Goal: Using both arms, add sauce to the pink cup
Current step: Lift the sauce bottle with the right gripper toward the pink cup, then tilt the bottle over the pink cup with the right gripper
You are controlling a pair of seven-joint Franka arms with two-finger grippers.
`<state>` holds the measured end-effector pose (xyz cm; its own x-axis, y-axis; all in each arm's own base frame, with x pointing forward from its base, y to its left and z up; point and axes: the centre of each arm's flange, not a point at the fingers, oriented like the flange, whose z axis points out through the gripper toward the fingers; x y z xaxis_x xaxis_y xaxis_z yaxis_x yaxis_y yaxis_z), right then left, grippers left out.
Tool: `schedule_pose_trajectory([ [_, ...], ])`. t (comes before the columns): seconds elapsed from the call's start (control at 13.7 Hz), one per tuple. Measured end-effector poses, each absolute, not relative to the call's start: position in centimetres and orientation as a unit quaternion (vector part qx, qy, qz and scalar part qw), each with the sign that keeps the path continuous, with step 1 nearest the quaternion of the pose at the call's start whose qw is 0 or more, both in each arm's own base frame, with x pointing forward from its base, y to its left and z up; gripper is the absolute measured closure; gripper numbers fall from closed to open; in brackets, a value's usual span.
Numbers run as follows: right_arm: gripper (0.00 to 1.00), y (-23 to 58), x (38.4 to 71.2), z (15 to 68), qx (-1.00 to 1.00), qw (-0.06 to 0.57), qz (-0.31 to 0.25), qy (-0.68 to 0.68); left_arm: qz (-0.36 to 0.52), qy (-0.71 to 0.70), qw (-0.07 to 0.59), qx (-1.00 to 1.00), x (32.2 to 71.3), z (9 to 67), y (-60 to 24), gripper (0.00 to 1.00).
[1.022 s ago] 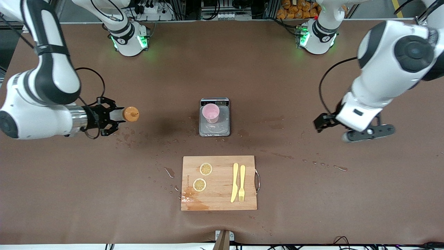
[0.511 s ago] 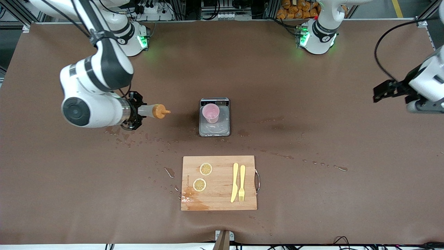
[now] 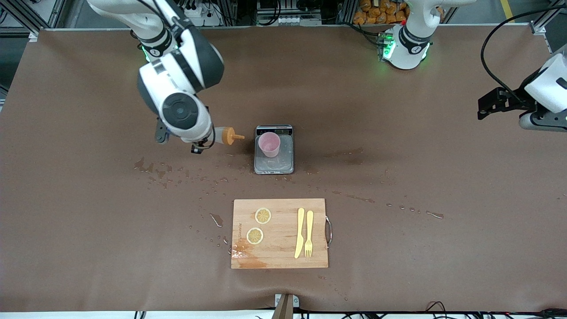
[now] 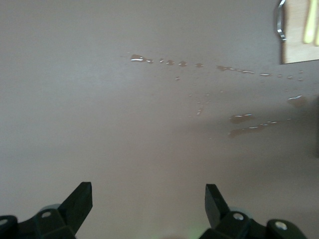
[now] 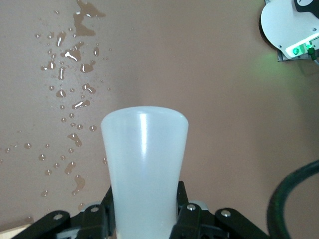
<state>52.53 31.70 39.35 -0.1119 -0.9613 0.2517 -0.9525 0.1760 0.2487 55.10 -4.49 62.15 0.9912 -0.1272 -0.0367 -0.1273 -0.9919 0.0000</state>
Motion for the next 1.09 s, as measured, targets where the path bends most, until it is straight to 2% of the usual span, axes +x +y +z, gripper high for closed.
schedule_pose_trajectory([
  [0.36,0.52,34.5,50.9,36.2,0.639,0.208,0.036,-0.740,-0.003,0.057,-0.014,-0.998,53.8,64.5,-5.1,0.00],
  [1.09,0.55,38.4,49.2,31.4,0.648,0.274,0.115,-0.701,0.016,0.040,-0.013,-0.999,53.6,63.5,-5.8,0.00],
])
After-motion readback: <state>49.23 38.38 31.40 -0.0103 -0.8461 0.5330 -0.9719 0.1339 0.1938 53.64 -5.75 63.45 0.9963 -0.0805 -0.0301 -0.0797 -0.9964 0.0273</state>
